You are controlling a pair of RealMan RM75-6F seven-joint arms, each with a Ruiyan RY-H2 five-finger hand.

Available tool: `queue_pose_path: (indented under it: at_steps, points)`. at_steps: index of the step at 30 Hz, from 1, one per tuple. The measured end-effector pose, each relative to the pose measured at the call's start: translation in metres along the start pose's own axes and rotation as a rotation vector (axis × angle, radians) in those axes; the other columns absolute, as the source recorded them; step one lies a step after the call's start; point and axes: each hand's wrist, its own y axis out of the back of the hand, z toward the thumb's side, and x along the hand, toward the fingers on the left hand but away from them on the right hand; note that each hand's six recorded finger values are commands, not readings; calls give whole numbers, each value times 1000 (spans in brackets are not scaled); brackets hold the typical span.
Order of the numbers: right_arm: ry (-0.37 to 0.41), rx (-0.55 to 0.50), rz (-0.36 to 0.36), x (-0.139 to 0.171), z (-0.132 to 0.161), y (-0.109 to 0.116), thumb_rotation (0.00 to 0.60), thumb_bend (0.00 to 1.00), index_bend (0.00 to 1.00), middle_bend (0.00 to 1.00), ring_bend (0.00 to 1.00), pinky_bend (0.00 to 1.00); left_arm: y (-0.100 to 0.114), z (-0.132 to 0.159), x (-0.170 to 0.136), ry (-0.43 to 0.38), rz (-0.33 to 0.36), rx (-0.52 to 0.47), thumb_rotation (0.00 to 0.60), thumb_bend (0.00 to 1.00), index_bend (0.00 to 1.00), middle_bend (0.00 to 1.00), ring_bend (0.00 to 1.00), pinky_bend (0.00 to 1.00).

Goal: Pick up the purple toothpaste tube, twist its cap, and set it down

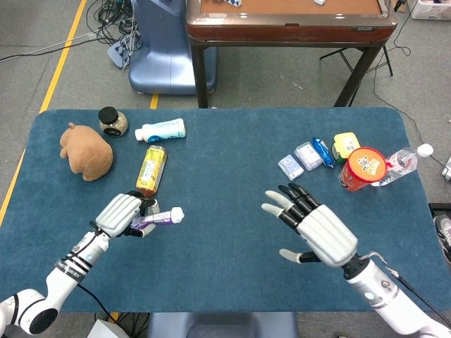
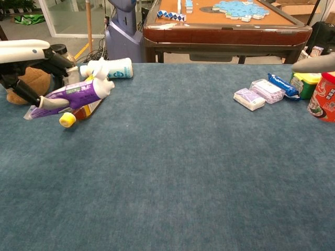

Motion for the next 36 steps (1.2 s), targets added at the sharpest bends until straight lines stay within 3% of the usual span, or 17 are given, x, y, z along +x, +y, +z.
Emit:
queue_pose_path:
  at_steps: [4,15,36]
  points:
    - [54,-3,26,-22,19,-8,484,227,167,92,0,0,3,16,8,-27,-16,-20,600,549,604,745,532,253]
    - [93,9,78,-58,43,-27,478,227,167,92,0,0,-2,41,24,-72,-42,-32,600,549,604,745,530,253]
    - [108,72,168,-97,70,-57,478,228,168,92,0,0,2,45,30,-51,-48,-62,600,549,605,745,530,253]
